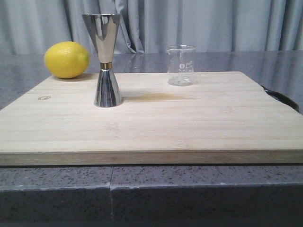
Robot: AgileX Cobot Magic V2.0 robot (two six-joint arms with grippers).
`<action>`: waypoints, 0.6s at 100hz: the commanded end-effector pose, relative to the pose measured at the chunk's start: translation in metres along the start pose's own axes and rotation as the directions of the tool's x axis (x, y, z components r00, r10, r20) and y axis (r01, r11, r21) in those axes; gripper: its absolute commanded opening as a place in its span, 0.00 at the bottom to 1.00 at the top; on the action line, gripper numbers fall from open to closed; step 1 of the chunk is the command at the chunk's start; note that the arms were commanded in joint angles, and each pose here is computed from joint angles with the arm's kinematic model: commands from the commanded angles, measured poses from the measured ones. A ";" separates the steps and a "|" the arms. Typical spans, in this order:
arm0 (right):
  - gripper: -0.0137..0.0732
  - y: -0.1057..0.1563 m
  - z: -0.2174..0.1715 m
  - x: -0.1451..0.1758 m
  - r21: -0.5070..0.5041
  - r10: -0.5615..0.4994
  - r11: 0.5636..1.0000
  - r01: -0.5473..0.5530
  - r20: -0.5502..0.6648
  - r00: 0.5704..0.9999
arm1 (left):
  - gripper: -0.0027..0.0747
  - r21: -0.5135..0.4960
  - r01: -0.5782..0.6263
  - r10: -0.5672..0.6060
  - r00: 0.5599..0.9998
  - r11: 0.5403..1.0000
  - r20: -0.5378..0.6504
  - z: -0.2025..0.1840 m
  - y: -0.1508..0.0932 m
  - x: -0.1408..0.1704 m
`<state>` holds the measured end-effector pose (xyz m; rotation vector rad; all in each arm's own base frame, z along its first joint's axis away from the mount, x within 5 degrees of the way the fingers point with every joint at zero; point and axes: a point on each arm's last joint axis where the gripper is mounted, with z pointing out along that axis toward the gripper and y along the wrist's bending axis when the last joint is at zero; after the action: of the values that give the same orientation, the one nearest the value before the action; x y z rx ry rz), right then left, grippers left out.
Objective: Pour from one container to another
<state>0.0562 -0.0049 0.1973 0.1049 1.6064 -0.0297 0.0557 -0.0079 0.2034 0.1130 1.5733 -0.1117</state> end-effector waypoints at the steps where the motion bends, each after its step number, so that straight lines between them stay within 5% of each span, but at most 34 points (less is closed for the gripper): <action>1: 0.07 0.000 0.000 0.000 0.000 -0.018 1.000 0.018 0.081 0.997 | 0.01 0.000 0.009 -0.009 0.998 1.000 0.065 -0.001 0.000 0.004; 60: 0.07 0.000 0.000 0.000 0.000 -0.018 1.000 0.018 0.087 0.996 | 0.01 0.000 0.009 -0.009 0.998 1.000 0.065 -0.001 0.000 0.004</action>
<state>0.0562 -0.0050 0.1989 0.0995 1.5884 -0.0351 0.0557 -0.0079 0.2034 0.1142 1.5732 -0.1104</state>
